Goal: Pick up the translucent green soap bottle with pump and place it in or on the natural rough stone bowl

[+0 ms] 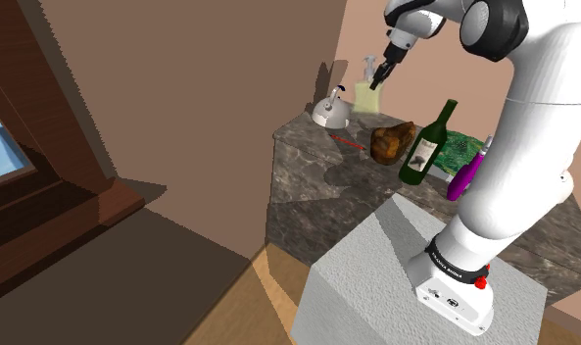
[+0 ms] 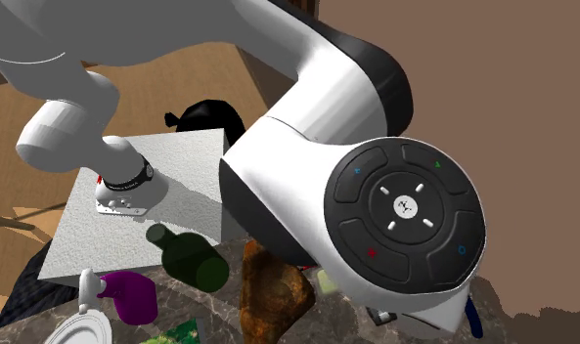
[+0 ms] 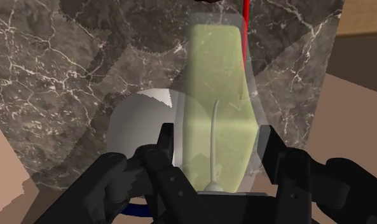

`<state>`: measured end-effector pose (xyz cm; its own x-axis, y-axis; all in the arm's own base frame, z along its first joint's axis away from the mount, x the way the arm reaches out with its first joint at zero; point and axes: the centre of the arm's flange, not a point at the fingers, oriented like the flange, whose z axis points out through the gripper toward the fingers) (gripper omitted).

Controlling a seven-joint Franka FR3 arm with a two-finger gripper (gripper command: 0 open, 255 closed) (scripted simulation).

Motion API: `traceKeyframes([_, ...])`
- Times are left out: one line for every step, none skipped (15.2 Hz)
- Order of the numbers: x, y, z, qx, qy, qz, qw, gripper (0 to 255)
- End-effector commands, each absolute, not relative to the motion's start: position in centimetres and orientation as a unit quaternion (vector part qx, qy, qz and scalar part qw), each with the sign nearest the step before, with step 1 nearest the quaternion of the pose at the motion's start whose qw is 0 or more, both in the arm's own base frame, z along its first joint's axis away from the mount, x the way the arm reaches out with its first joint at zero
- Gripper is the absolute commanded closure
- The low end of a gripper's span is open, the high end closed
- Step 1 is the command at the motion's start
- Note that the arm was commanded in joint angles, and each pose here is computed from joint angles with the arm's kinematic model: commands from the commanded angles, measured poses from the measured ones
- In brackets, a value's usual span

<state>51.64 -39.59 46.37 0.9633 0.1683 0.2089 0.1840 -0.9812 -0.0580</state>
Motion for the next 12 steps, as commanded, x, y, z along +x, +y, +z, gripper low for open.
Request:
traceKeyframes([51.6,-39.6,47.5,-0.990,-0.089,-0.102,0.038,255])
traceKeyframes([51.6,-39.6,48.0,-0.990,-0.089,-0.102,0.038,255])
traceKeyframes([51.6,-39.6,48.5,-0.990,-0.089,-0.102,0.038,255])
traceKeyframes([51.6,-39.6,49.1,-0.990,-0.089,-0.102,0.038,255])
traceKeyframes([51.6,-39.6,49.6,-0.990,-0.089,-0.102,0.038,255])
traceKeyframes([51.6,-39.6,50.1,-0.990,-0.089,-0.102,0.038,255])
traceKeyframes([51.6,-39.6,50.6,-0.990,-0.089,-0.102,0.038,255])
traceKeyframes([51.6,-39.6,51.2,-0.990,-0.089,-0.102,0.038,255])
traceKeyframes([51.6,-39.6,51.7,-0.990,-0.089,-0.102,0.038,255])
traceKeyframes([51.6,-39.6,52.2,-0.990,-0.089,-0.102,0.038,255])
traceKeyframes([51.6,-39.6,52.8,-0.990,-0.089,-0.102,0.038,255])
traceKeyframes([51.6,-39.6,53.3,-0.990,-0.089,-0.102,0.038,255])
